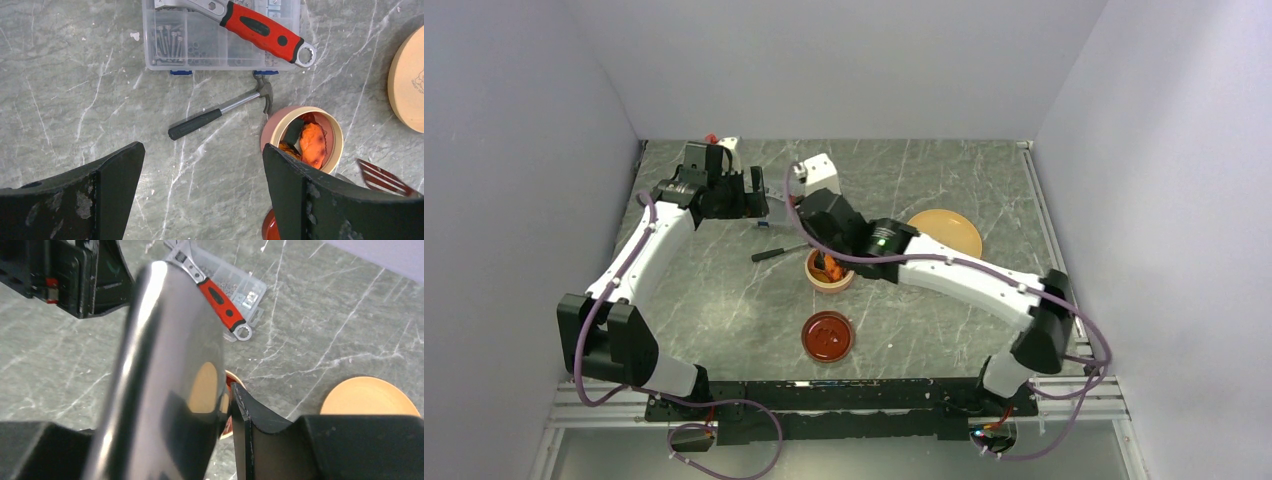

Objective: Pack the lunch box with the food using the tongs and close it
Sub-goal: Place the clamp at the center of the board.

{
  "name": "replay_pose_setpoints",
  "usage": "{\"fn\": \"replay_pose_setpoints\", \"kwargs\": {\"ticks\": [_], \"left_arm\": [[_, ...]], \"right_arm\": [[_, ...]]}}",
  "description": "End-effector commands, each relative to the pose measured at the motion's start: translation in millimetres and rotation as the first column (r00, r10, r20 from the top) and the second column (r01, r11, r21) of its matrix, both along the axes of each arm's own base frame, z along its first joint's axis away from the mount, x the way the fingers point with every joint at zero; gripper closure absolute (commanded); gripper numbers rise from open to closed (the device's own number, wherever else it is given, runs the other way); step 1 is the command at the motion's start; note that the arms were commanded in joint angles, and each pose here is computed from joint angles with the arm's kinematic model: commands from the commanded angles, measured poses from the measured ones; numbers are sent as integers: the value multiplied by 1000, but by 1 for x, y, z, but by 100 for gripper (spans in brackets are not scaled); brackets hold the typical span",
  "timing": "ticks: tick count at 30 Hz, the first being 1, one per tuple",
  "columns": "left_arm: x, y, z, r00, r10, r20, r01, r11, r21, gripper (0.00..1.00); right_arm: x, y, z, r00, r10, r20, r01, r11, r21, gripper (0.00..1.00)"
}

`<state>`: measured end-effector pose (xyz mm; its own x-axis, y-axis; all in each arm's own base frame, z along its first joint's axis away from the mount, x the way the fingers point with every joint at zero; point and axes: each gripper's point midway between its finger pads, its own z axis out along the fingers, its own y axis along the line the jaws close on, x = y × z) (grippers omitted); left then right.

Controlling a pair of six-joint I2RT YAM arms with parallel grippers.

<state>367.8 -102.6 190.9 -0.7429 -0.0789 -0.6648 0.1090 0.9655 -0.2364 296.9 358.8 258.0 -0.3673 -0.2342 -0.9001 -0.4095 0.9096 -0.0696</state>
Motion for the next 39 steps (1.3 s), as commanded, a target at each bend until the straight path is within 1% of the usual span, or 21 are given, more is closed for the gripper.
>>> {"fn": "replay_pose_setpoints", "kwargs": {"ticks": [1,4,7,10,13,17,19,22,26,29,34,39], "left_arm": [[2,1,21,997,-2,71,3,1000,-14,6],[1,0,22,997,-6,74,8,1000,-21,6],[0,-1,22,997,-7,74,9,1000,-24,6],[-1,-2,24,997,-11,78,13,1000,-28,6],[-2,-4,23,997,-16,77,19,999,-27,6],[-4,-8,18,998,-20,63,19,1000,14,6],[-7,-11,17,998,-21,61,19,999,37,7],[-15,-15,14,999,-19,45,18,999,27,7],[-37,-24,12,1000,-12,29,12,1000,-22,8],[-60,-39,2,999,-32,4,32,998,-52,10],[-104,-67,-31,993,-74,-94,62,991,-122,11],[-151,-93,-71,972,-120,-202,92,986,-142,12]], "right_arm": [[-11,-38,47,999,-40,7,39,995,95,58],[-15,-67,27,995,-44,-91,50,997,60,59],[-23,-92,-6,975,-26,-222,33,999,25,59],[-35,-113,-46,930,-2,-368,1,1000,-3,60],[-52,-120,-81,872,33,-488,-51,998,-23,60],[-62,-127,-111,809,45,-586,-95,994,-56,61],[-63,-126,-121,781,62,-622,-116,992,-47,61],[-59,-125,-138,746,57,-664,-121,991,-50,61],[-44,-132,-158,738,4,-675,-57,997,-56,59],[-37,-133,-172,730,-7,-684,-26,999,-38,58],[-26,-135,-191,729,-45,-683,25,999,-39,55],[-13,-143,-204,749,-126,-650,95,992,-83,52]]}}
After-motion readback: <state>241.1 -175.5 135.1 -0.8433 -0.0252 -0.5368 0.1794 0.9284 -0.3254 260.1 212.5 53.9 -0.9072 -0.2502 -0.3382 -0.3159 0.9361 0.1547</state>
